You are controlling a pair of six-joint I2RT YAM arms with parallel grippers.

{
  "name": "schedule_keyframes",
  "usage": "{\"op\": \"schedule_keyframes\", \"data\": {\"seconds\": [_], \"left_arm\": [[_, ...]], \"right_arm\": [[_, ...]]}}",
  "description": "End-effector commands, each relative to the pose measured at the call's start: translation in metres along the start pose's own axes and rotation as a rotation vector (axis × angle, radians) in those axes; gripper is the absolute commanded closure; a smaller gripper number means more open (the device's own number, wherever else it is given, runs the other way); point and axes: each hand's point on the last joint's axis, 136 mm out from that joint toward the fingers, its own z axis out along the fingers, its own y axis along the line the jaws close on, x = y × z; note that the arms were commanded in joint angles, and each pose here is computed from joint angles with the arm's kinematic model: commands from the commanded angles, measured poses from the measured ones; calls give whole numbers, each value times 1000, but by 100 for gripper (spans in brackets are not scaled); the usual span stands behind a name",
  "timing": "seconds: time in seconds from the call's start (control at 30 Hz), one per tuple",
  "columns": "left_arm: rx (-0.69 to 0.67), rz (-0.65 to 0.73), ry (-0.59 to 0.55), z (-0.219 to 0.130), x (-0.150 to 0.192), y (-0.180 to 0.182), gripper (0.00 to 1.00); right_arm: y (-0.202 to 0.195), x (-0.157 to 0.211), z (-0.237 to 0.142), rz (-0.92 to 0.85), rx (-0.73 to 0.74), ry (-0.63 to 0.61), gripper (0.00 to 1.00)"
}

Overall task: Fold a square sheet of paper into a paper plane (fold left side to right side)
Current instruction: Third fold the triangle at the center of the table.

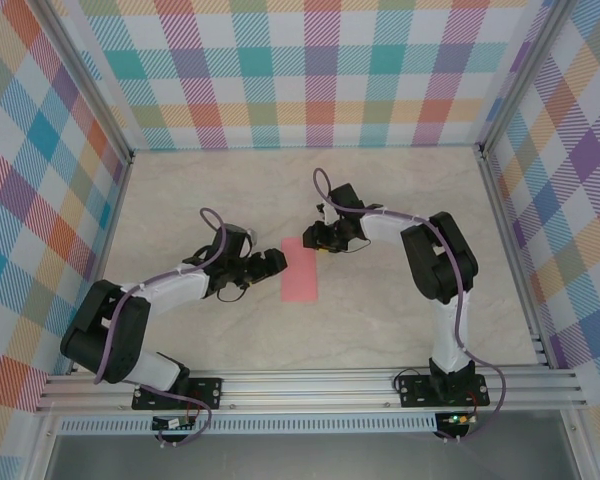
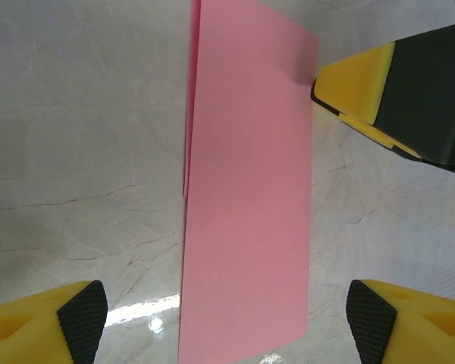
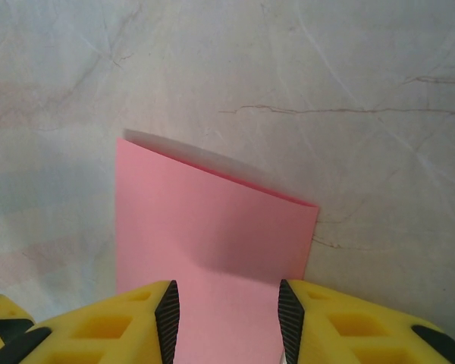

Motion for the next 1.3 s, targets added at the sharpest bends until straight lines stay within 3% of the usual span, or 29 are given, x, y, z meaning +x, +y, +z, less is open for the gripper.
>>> {"op": "schedule_keyframes", "data": {"seconds": [0.0,0.37,0.8,1.27], "left_arm": [[46,-6,-7,3,-9,-12,16],[50,-9,47,24,-1,-17,25],[64,-11,102,46,9,-25,46],[13,1,98,40,12,-17,72]], "right_arm": [[-10,8,8,-32,46,53,59],[-25,18,13,-50,106,101,61],[-22,17,14,-54,90,100,62],[-17,10,8,-98,86,69,57]]}}
